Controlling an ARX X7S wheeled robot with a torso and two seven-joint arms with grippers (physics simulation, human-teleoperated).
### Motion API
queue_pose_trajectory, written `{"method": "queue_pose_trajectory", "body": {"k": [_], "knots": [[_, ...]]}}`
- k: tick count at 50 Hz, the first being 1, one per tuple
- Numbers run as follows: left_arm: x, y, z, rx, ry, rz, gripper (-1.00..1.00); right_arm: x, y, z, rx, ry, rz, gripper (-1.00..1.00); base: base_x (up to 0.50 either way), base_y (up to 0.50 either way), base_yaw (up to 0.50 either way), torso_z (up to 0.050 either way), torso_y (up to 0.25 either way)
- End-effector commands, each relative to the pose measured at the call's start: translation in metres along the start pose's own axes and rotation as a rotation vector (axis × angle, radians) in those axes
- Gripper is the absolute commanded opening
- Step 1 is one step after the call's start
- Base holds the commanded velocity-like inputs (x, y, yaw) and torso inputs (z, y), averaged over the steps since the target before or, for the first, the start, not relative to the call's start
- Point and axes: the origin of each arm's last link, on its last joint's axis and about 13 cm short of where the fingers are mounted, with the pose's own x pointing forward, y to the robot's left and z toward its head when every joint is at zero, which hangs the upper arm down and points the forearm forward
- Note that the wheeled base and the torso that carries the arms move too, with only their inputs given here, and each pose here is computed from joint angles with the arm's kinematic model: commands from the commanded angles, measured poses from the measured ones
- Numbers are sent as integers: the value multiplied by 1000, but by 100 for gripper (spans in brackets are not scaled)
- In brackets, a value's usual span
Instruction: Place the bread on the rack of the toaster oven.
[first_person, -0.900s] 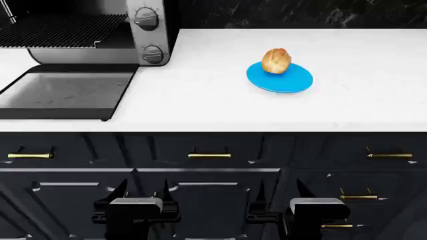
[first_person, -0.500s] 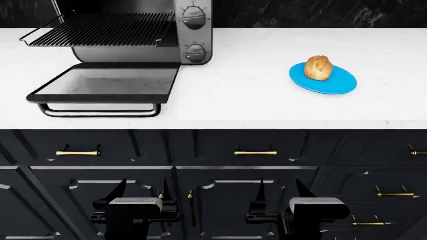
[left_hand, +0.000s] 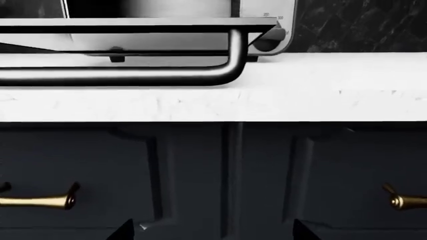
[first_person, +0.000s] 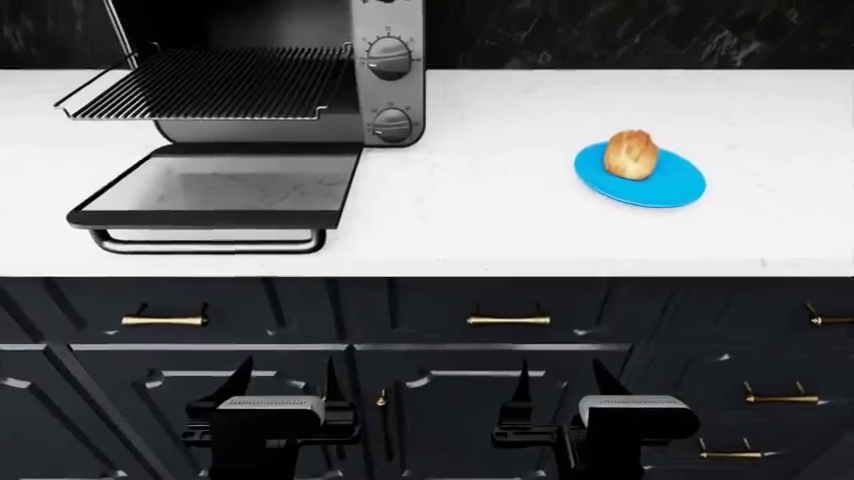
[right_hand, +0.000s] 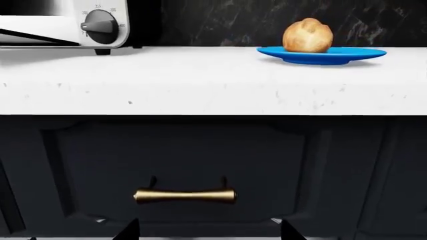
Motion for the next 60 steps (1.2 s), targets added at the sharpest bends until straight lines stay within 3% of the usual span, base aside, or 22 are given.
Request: {"method": "queue_pose_trajectory", "body": {"k": [1, 17, 31, 33, 37, 42, 43, 45, 46, 47, 48, 49, 50, 51, 52, 53, 54, 60], "knots": [[0, 0, 0, 1, -3, -1, 100, 0, 0, 0, -1, 4, 0, 100, 0, 0, 0, 50, 0], [0, 0, 0, -1, -3, -7, 100, 0, 0, 0, -2, 12, 0, 100, 0, 0, 0, 50, 0], [1, 1, 0, 65, -34, 14, 100, 0, 0, 0, -18, -3, 22, 100, 0, 0, 0, 0, 0], [1, 1, 0, 58, -48, -6, 100, 0, 0, 0, 25, 2, -22, 100, 0, 0, 0, 0, 0], [1, 0, 0, 4, -45, 50, 100, 0, 0, 0, 12, -19, -25, 100, 0, 0, 0, 0, 0], [1, 0, 0, 2, -89, 77, 100, 0, 0, 0, -21, -25, -71, 100, 0, 0, 0, 0, 0], [1, 0, 0, 2, -89, 78, 100, 0, 0, 0, 4, -34, -70, 100, 0, 0, 0, 0, 0], [1, -1, 0, -27, -72, 72, 100, 0, 0, 0, -56, -28, -64, 100, 0, 0, 0, 0, 0], [1, 0, 0, -17, -89, 57, 100, 32, 37, 31, -26, -62, -65, 100, 0, 0, 0, 0, 0], [1, 0, 0, -11, -93, 52, 100, 61, 44, 42, -62, 20, -71, 100, 0, 0, 0, 0, 0], [1, 0, 0, -5, -93, 48, 100, 90, 46, 72, -78, -6, -76, 100, 0, 0, 0, 0, 0], [2, 0, 0, -5, -98, 47, 100, 95, 46, 81, -76, -24, -77, 100, 0, 0, 0, 0, 0], [20, 16, 37, -12, -163, 76, 100, 94, 45, 83, -73, -33, -76, 100, 0, 0, 0, 0, 0], [32, 19, 76, -24, -234, 83, 100, 86, 42, 89, -51, -79, -74, 100, 0, 0, 0, 0, 0], [27, 18, 99, -18, -248, 66, 100, 68, 34, 93, -55, -85, -64, 100, 0, 0, 0, 0, 0], [20, 19, 115, -19, -227, 56, 100, 67, 32, 104, -73, -88, -60, 100, 0, 0, 0, 0, 0], [17, 20, 109, 3, -119, 60, 100, 68, 31, 108, -81, -87, -61, 100, 0, 0, 0, 0, 0], [21, 34, 143, 30, -144, 62, 100, 71, 18, 145, -132, -77, -71, 100, 0, 0, 0, 0, 0]]}}
